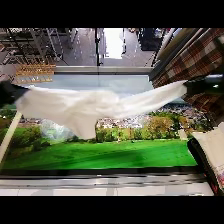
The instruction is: Fold the clothes and pants, and hang the long-sleeved shirts on hangers.
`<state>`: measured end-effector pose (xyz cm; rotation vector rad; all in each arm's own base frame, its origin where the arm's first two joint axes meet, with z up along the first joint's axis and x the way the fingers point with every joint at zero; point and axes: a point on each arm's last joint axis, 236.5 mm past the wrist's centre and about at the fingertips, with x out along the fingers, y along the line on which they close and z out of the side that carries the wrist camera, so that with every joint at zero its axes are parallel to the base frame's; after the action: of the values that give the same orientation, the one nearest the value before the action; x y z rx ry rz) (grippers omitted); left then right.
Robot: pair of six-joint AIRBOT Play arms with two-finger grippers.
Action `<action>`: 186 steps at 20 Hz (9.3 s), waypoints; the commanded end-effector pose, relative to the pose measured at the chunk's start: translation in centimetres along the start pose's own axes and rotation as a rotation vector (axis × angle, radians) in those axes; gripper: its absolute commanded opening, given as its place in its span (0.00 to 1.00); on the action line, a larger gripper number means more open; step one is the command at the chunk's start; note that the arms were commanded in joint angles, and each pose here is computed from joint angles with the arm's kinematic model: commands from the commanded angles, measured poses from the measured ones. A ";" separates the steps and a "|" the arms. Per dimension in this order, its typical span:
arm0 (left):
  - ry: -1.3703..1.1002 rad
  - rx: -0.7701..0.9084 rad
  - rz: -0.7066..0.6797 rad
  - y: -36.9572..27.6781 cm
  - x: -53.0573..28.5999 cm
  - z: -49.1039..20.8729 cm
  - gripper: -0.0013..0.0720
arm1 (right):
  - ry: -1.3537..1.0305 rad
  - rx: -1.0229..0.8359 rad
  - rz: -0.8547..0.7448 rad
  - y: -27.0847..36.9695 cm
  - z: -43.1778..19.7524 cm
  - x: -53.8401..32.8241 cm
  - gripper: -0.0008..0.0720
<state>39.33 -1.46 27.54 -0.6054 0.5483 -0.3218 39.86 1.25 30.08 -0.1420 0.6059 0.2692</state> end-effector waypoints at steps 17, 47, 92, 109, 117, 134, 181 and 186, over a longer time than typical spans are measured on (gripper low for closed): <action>0.524 -0.108 -0.022 7.7 14.5 -18.2 0.52 | 0.504 0.052 0.416 11.1 -14.5 13.3 0.03; 0.796 -0.237 0.180 8.8 14.3 -35.7 0.66 | 0.645 0.202 0.465 13.5 -23.6 15.8 0.03; 0.376 -0.276 0.014 10.2 12.6 -17.3 0.02 | 0.964 0.730 0.606 16.9 -33.9 7.2 0.69; 0.360 -0.287 -0.110 6.9 11.2 -15.6 0.02 | 0.889 0.626 0.671 26.9 -39.7 10.0 0.03; -0.294 0.018 -0.839 -19.2 -13.7 6.8 0.02 | -0.231 0.089 0.124 11.9 -5.2 -14.9 0.03; -0.400 0.281 -0.229 -13.8 -14.3 8.0 0.02 | -0.291 -0.024 -0.065 6.6 3.5 -16.9 0.03; 0.827 -0.322 0.312 20.8 6.1 -35.8 0.03 | 0.965 0.599 0.755 6.1 -37.6 14.4 0.03; 0.735 -0.244 0.127 15.3 5.0 -29.4 0.02 | 0.705 0.530 0.781 6.5 -28.2 11.4 0.03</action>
<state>27.53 -3.67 -9.22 -0.6600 1.4311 -0.2241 30.59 2.70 -4.99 0.5816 1.5460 0.7696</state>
